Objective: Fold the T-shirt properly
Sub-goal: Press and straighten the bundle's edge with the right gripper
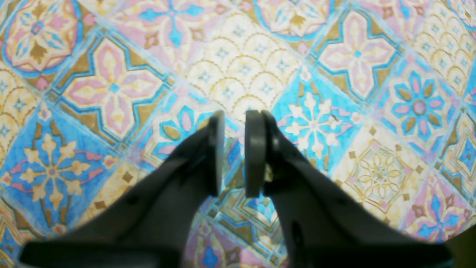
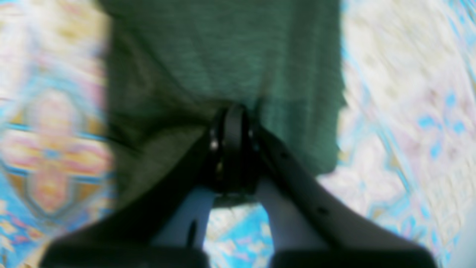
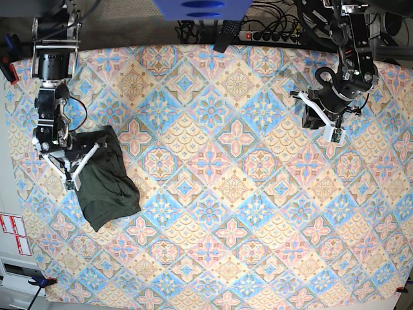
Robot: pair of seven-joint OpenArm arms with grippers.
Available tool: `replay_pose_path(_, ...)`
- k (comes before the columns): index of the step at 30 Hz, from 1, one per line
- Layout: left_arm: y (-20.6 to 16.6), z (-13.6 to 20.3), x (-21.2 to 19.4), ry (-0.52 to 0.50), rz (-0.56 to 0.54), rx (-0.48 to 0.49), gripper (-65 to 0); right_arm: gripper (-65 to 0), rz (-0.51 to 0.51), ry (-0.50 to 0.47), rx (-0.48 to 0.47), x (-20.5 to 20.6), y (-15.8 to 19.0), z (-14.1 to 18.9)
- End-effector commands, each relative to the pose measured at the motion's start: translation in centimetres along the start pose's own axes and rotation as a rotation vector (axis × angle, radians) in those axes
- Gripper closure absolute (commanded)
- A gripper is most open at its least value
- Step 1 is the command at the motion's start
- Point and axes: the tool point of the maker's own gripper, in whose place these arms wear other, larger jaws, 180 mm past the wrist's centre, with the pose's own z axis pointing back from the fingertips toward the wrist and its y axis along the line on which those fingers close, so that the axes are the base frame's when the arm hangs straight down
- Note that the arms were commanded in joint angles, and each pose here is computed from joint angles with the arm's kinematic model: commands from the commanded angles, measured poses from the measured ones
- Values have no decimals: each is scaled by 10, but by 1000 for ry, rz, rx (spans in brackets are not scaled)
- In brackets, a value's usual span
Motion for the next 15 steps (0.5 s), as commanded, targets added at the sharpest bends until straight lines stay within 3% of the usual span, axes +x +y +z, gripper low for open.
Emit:
replay_pose_path(1,2,3,13,-42,-14,1,-85,0,-2,-50,-5,15,-5,5)
replay_pose_path(10,1,2,17,-50,-17,-1,-85,0,-20,-25,2,2,-3,2)
replay_pose_path(15,1,2,17,-50,-17,-1,-85,0,-45,-35,52,5,25,-4)
